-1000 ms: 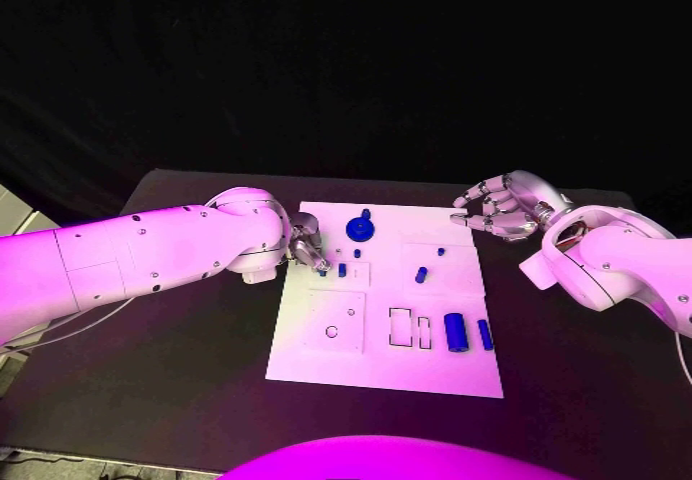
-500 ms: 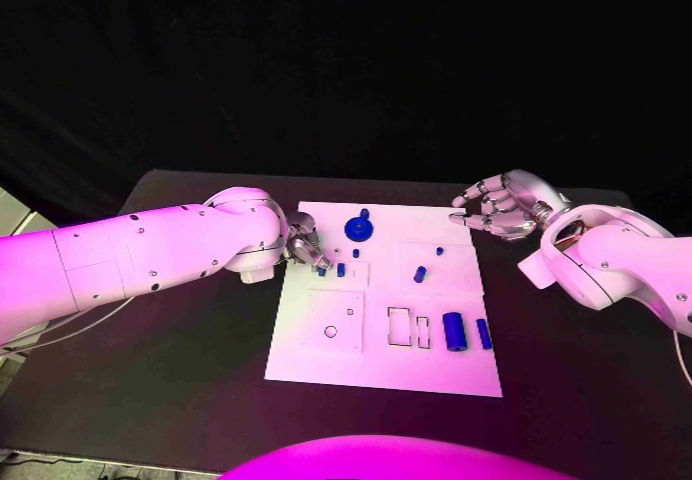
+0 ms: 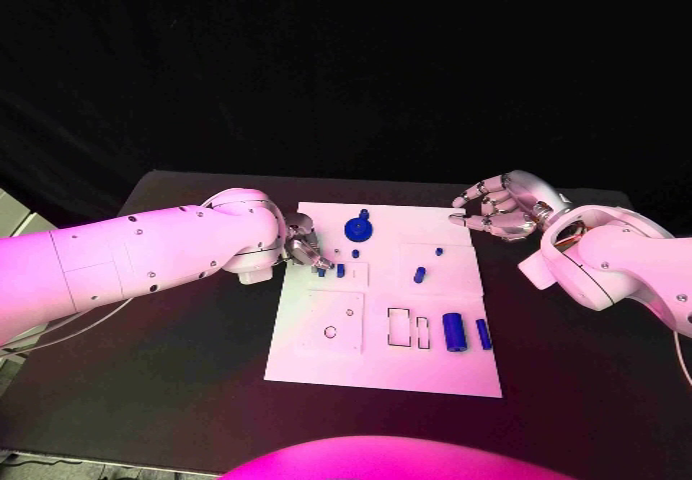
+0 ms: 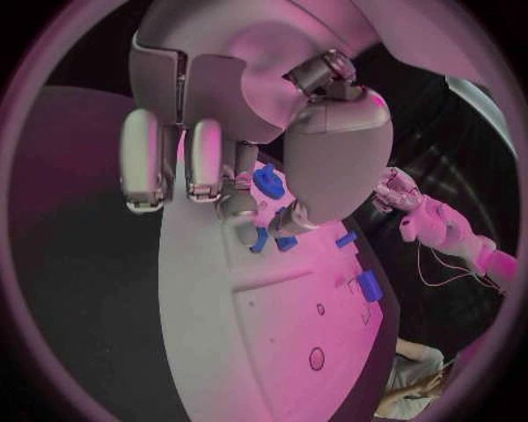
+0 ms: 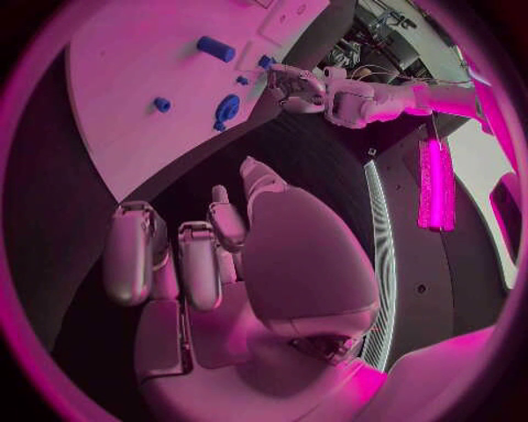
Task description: Assemble the parts on the task board
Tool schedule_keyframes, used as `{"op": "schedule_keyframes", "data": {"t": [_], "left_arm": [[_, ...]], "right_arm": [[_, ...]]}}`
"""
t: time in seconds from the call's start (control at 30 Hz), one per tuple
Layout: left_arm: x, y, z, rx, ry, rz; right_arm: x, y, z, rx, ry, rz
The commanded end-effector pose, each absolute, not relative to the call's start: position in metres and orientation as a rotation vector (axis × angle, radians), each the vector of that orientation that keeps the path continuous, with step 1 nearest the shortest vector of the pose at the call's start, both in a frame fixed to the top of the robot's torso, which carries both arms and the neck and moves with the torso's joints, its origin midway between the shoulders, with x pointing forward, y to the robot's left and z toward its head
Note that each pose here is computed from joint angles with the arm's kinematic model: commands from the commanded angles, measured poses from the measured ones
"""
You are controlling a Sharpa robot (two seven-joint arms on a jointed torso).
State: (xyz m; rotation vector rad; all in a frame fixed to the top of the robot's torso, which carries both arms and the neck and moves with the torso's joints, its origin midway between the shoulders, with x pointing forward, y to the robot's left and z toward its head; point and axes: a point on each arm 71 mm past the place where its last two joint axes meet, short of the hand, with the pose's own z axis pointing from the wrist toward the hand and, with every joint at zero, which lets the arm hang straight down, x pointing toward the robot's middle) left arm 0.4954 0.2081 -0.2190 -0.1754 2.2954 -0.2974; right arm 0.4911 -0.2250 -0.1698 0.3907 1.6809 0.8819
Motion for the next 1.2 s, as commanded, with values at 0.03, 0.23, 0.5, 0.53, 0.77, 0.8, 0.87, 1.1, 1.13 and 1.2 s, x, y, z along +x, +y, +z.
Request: {"op": "schedule_keyframes", "data": {"t": [0.03, 0.23, 0.5, 0.53, 0.77, 0.8, 0.87, 1.1, 1.13, 1.2], "left_arm": [[0.493, 0.211, -0.224, -0.173, 2.311, -0.280], [0.494, 0.213, -0.219, -0.213, 2.262, -0.313], [0.493, 0.213, -0.210, -0.268, 2.188, -0.361], [0.494, 0.213, -0.209, -0.272, 2.183, -0.364], [0.494, 0.214, -0.196, -0.342, 2.090, -0.482], [0.494, 0.214, -0.193, -0.356, 2.072, -0.515], [0.494, 0.213, -0.189, -0.389, 2.040, -0.592], [0.494, 0.203, -0.180, -0.358, 1.890, -0.827], [0.493, 0.201, -0.180, -0.313, 1.855, -0.837], [0.490, 0.197, -0.180, -0.213, 1.794, -0.843]], "right_arm": [[0.490, -0.223, -0.170, 0.370, 1.686, 0.892], [0.490, -0.224, -0.170, 0.370, 1.686, 0.892], [0.490, -0.224, -0.170, 0.371, 1.685, 0.891], [0.490, -0.224, -0.170, 0.371, 1.685, 0.891], [0.490, -0.225, -0.171, 0.372, 1.684, 0.891], [0.490, -0.225, -0.171, 0.372, 1.684, 0.890], [0.490, -0.225, -0.171, 0.373, 1.684, 0.890], [0.491, -0.226, -0.171, 0.375, 1.681, 0.887], [0.491, -0.227, -0.171, 0.376, 1.679, 0.885], [0.491, -0.227, -0.171, 0.377, 1.676, 0.884]]}}
